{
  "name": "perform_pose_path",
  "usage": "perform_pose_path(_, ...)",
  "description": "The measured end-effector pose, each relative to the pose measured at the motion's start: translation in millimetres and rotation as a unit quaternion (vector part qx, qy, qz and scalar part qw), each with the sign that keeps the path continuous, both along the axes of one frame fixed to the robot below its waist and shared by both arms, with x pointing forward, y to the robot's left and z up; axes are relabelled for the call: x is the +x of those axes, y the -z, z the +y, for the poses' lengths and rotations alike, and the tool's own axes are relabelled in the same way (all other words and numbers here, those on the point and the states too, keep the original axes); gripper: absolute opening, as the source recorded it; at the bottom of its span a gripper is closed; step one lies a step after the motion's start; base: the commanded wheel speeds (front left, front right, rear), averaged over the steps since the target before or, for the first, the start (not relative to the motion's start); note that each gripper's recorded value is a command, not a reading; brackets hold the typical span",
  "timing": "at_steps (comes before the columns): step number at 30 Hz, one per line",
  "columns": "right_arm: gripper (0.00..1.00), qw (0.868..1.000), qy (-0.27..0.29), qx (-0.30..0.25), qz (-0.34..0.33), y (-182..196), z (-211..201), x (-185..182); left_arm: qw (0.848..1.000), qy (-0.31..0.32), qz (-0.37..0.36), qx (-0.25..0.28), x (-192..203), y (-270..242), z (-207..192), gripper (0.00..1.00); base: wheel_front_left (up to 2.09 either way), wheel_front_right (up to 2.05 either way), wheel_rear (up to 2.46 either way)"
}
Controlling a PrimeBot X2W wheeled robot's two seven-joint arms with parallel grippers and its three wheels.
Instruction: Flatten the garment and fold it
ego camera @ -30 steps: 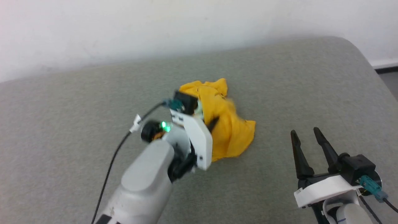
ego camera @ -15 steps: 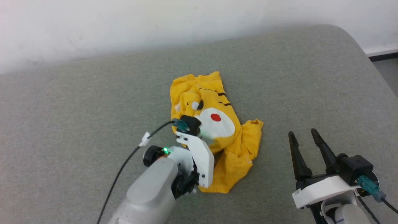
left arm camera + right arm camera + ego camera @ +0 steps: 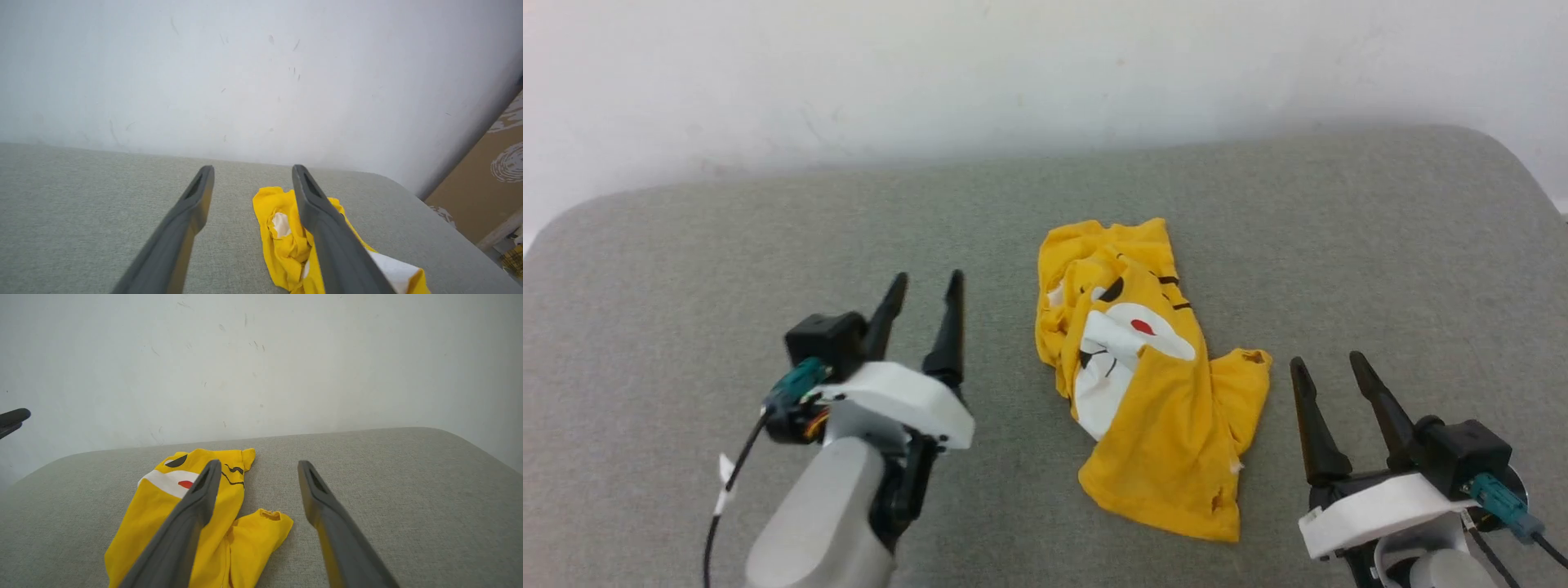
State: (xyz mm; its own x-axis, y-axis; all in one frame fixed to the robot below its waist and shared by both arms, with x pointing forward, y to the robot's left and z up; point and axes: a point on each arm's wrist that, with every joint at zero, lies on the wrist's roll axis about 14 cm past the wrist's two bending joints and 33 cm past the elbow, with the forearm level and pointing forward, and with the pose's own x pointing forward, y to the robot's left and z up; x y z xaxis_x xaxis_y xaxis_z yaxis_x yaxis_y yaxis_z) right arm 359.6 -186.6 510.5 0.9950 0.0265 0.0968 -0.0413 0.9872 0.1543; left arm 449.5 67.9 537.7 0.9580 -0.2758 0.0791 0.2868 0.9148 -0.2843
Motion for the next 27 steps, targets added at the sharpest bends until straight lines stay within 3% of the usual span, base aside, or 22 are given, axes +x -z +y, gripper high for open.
perform_pose_path(10,1.0,1.0,-0.027,-0.003,-0.001,-5.7,16.9,15.3,0.989,-0.128,-0.072,-0.003,-43.5,-25.7,82.5,1.0,0.0,0.0,0.0)
perform_pose_path(17,1.0,0.999,-0.036,-0.031,0.009,-18.5,22.2,75.7,0.984,-0.158,-0.079,0.01,-51.1,-22.3,102.3,1.0,0.0,0.0,0.0)
perform_pose_path(23,1.0,0.993,-0.06,-0.056,0.086,2.1,40.6,134.6,0.982,-0.179,-0.065,0.004,-46.5,-13.1,117.0,1.0,0.0,0.0,0.0)
perform_pose_path(27,1.0,0.981,-0.074,-0.059,0.171,32.9,49.3,164.8,0.98,-0.19,-0.055,-0.008,-41.8,-7.8,123.3,1.0,0.0,0.0,0.0)
